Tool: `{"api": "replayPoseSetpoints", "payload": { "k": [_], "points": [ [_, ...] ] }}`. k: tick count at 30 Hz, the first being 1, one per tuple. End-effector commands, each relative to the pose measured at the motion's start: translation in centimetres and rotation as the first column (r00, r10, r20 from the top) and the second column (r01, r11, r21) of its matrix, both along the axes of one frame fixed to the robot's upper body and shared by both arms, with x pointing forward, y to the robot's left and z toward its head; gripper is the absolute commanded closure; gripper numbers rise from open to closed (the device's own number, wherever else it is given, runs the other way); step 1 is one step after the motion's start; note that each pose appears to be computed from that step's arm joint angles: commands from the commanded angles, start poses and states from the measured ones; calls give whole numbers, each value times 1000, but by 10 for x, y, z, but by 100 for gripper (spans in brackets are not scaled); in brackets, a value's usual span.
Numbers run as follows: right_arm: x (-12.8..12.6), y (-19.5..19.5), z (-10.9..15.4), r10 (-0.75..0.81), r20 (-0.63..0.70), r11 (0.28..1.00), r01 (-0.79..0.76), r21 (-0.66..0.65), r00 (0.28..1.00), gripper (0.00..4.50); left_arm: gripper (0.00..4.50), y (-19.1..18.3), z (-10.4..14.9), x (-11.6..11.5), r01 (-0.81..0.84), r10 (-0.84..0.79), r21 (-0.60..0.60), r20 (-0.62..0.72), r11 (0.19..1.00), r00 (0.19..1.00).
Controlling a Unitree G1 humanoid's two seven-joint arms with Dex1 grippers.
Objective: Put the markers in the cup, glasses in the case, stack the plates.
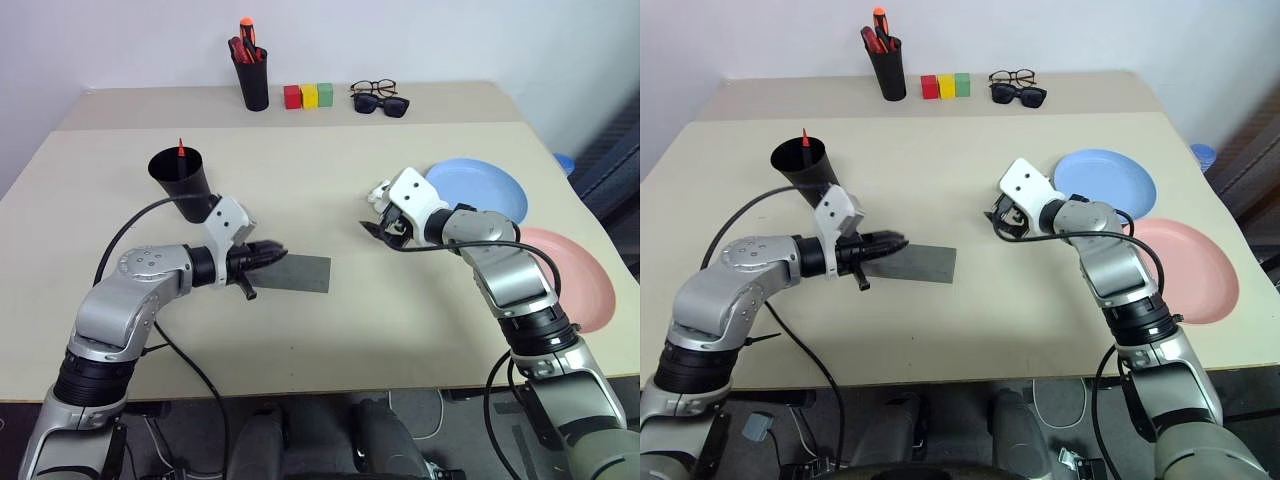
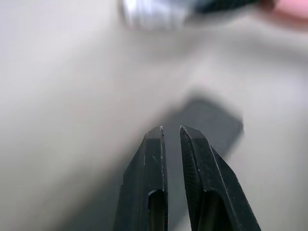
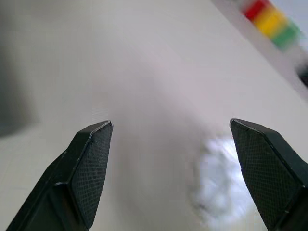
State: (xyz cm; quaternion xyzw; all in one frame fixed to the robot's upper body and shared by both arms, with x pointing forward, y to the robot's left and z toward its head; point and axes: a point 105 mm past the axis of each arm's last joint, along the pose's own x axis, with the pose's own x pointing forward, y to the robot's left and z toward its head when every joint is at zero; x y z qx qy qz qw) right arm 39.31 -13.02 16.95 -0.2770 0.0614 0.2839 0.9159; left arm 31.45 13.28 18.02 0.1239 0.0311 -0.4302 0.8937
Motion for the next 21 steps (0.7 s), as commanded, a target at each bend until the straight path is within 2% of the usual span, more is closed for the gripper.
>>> {"api": "replayPoseSetpoints", "payload": {
  "k": [1, 4, 10, 13, 20, 21],
  "points": [
    [18, -21, 3, -160, -22, 982, 161, 100, 987, 54, 398, 16, 18, -5, -43, 50, -51, 138, 998, 989],
    [27, -29, 1, -204, -28, 970, 206, 125, 978, 54, 398, 23, 6, -11, -64, 68, -38, 112, 997, 991],
    [38, -63, 2, -312, 36, 950, 313, -20, 949, 54, 398, 33, -9, -20, -117, 121, -47, 80, 992, 989],
    [34, -75, -2, -320, 7, 946, 320, -53, 947, 54, 398, 34, -10, -22, -131, 135, -53, 80, 990, 988],
    [27, -109, -28, -378, -31, 905, 363, -223, 925, 54, 398, 24, -4, -26, -88, 96, -91, 90, 992, 991],
    [26, -111, -30, -381, -32, 902, 364, -233, 924, 79, 402, 23, -3, -26, -81, 89, -95, 89, 992, 992]
  ]
}}
